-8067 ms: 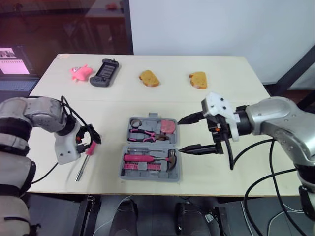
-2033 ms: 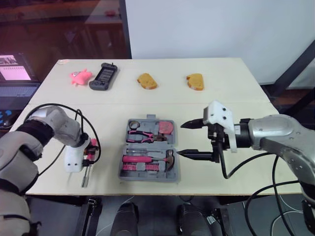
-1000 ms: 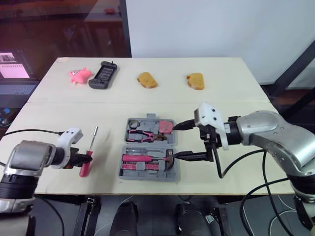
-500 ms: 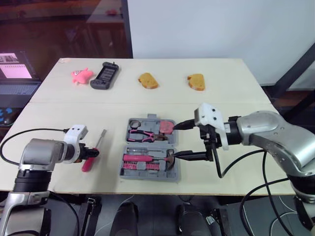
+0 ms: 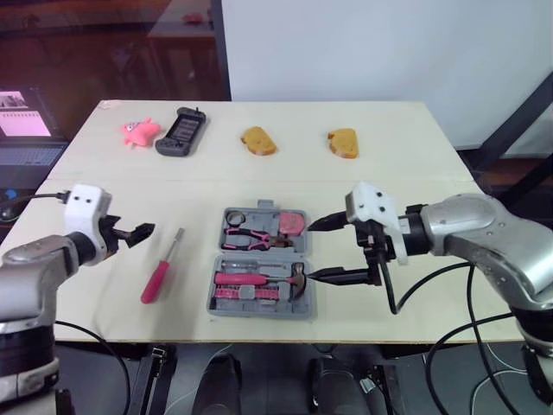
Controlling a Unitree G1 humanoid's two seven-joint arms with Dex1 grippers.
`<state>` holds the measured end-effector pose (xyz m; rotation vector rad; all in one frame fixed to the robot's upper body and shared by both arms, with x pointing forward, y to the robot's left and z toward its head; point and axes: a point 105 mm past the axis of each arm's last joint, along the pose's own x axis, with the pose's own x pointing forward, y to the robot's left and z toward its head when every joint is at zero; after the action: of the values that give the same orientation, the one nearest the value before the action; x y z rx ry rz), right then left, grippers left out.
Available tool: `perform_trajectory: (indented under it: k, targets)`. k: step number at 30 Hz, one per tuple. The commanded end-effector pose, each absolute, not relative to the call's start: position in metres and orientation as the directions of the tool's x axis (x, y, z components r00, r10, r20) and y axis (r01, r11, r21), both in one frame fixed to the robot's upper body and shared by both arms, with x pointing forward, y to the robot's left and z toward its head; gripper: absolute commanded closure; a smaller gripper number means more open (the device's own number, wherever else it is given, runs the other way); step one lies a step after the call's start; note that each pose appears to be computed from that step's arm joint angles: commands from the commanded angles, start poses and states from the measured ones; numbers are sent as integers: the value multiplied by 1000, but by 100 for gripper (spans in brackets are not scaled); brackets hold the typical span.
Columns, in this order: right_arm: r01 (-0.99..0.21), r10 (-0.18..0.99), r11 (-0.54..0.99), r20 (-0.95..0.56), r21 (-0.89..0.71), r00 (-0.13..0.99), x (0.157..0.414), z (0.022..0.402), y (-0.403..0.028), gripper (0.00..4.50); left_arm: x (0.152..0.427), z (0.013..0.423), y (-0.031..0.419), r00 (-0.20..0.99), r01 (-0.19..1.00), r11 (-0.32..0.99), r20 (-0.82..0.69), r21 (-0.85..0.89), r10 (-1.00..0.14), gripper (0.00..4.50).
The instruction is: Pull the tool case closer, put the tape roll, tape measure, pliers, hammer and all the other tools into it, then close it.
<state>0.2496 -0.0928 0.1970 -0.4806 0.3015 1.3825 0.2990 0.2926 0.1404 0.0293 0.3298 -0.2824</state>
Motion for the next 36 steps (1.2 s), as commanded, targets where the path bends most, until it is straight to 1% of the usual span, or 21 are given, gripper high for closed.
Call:
perform_trajectory:
  k: [1, 3, 5, 8, 13, 20, 23, 25, 36]
  targets:
    - [-980, 872, 78, -464, -183, 156, 246, 207, -90, 0, 269, 133, 300, 922, 297, 955, -269, 25, -280, 4]
    - [-981, 872, 74, -465, -181, 152, 245, 207, -90, 0, 256, 119, 300, 909, 309, 950, -308, 47, -281, 4]
    - [-981, 874, 76, -461, -180, 152, 246, 207, -89, 0, 249, 105, 293, 897, 320, 947, -331, 26, -294, 4]
    - [-981, 878, 79, -454, -177, 153, 246, 206, -86, 0, 247, 92, 287, 892, 305, 952, -354, 10, -281, 4]
    - [-981, 881, 90, -446, -169, 158, 244, 204, -84, 0, 258, 83, 276, 887, 295, 955, -378, 21, -265, 4]
    - [-978, 880, 122, -437, -170, 186, 242, 204, -84, 0, 281, 69, 274, 859, 245, 968, -475, 54, -191, 4]
    - [-976, 878, 131, -436, -174, 196, 242, 205, -85, 0, 284, 65, 272, 844, 240, 969, -506, 63, -176, 88]
    - [-975, 877, 138, -436, -176, 203, 242, 205, -85, 0, 285, 64, 268, 834, 243, 968, -523, 58, -178, 188]
    - [-973, 875, 141, -437, -181, 208, 244, 206, -86, 0, 290, 57, 263, 814, 209, 975, -566, 74, -131, 188]
